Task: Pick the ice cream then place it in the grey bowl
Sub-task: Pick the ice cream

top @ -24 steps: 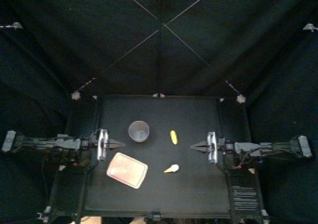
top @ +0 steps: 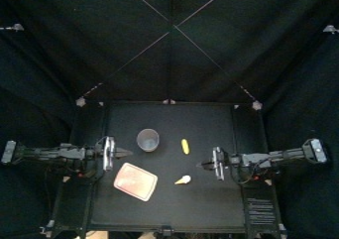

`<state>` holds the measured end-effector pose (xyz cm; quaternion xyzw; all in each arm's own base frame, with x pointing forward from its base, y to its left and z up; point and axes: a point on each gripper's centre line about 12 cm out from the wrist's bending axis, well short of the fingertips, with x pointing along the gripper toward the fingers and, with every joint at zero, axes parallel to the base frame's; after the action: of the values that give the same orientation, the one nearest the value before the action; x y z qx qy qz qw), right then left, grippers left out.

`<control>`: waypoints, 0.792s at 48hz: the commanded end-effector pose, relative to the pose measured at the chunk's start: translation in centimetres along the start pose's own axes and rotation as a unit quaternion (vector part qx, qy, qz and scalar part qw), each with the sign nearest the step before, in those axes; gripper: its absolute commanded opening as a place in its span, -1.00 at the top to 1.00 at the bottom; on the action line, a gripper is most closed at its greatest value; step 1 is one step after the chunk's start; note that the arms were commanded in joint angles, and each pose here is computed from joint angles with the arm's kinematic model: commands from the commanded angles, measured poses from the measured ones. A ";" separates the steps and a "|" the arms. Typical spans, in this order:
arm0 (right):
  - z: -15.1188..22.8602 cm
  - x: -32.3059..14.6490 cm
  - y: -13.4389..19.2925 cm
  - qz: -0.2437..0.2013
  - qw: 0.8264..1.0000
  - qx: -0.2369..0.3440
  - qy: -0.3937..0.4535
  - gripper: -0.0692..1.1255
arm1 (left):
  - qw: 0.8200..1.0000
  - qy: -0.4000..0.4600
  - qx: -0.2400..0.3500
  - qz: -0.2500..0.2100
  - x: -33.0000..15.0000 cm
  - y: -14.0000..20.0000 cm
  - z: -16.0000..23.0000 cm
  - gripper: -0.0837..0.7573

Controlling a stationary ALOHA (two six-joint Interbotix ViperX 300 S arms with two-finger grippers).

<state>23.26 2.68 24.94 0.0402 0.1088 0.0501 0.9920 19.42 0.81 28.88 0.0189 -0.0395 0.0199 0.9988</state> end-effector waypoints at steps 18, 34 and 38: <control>-3.7 5.2 1.5 0.010 0.994 0.040 0.100 -0.58 | 1.000 -0.005 0.002 -0.003 0.1 -0.1 0.2 0.88; -7.5 9.5 1.5 -0.003 0.982 0.033 0.186 -0.79 | 1.000 -0.004 0.001 -0.004 0.1 -0.1 0.2 0.88; -8.6 10.4 1.6 -0.005 0.978 0.034 0.207 -0.79 | 1.000 -0.002 0.001 -0.003 0.1 -0.1 0.2 0.88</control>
<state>30.47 5.67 14.28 0.0606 0.3169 0.0475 0.9453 19.37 0.71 28.66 0.0188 -0.0372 0.0176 0.9990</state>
